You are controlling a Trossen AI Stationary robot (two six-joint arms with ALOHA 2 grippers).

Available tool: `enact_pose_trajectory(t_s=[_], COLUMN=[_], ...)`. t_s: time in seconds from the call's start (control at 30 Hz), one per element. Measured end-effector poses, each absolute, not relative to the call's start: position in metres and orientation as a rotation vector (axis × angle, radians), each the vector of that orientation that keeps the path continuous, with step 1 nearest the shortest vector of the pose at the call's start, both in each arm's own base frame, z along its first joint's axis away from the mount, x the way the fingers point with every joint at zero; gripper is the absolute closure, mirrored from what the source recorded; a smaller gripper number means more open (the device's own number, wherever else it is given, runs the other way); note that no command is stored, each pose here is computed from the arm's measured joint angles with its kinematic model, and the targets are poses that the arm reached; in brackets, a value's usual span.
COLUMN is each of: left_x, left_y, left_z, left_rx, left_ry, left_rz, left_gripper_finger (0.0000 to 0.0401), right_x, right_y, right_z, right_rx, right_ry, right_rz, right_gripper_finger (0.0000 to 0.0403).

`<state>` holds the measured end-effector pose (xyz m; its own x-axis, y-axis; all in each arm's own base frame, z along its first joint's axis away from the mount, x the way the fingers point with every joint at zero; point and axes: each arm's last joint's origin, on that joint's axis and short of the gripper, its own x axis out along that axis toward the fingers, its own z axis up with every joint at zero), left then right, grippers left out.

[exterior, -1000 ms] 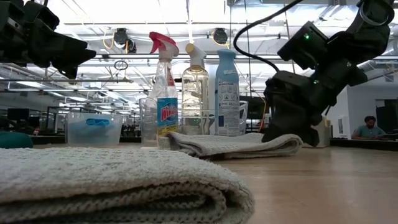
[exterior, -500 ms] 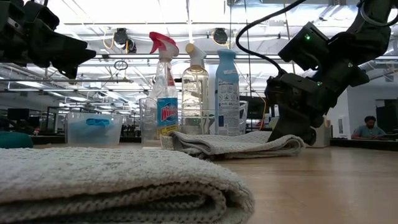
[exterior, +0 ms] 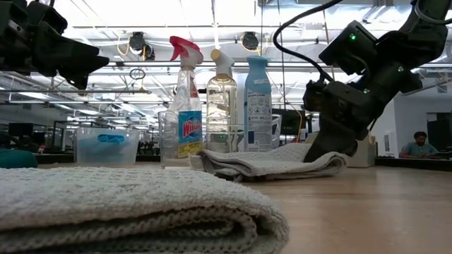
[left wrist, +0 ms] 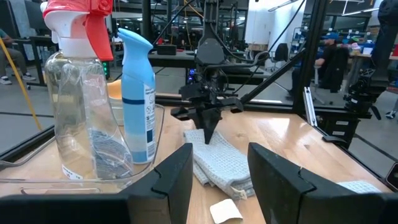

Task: Pick & Place Kitchen Items
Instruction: Put the right gray microfiber towel into the gray bin

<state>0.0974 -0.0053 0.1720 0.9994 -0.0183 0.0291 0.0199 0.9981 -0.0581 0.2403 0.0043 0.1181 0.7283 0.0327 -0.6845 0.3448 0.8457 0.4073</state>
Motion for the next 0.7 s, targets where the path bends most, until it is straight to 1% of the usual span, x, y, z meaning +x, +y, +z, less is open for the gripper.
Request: enact_pose_trajectory(t_s=[0.23, 0.37, 0.57, 0.7], left_x=[0.097, 0.097, 0.097, 0.097], left_y=[-0.005, -0.005, -0.005, -0.005], left_z=[0.172, 0.172, 0.172, 0.172], left_rx=[-0.058, -0.058, -0.058, -0.058], left_ry=[-0.029, -0.029, -0.029, -0.029], left_rz=[-0.019, -0.019, -0.019, -0.019], left_gripper_finger=[0.0242, 0.0242, 0.0242, 0.0242], right_x=[0.241, 0.241, 0.237, 0.23], right_y=[0.005, 0.01, 0.022, 0.03], right_z=[0.119, 0.124, 0.148, 0.168], right_rx=[0.477, 0.409, 0.276, 0.248], right_ry=[0.718, 0.696, 0.596, 0.504], right_rz=[-0.221, -0.179, -0.153, -0.127], right_gripper_finger=[0.04, 0.0401, 0.0401, 0.0401])
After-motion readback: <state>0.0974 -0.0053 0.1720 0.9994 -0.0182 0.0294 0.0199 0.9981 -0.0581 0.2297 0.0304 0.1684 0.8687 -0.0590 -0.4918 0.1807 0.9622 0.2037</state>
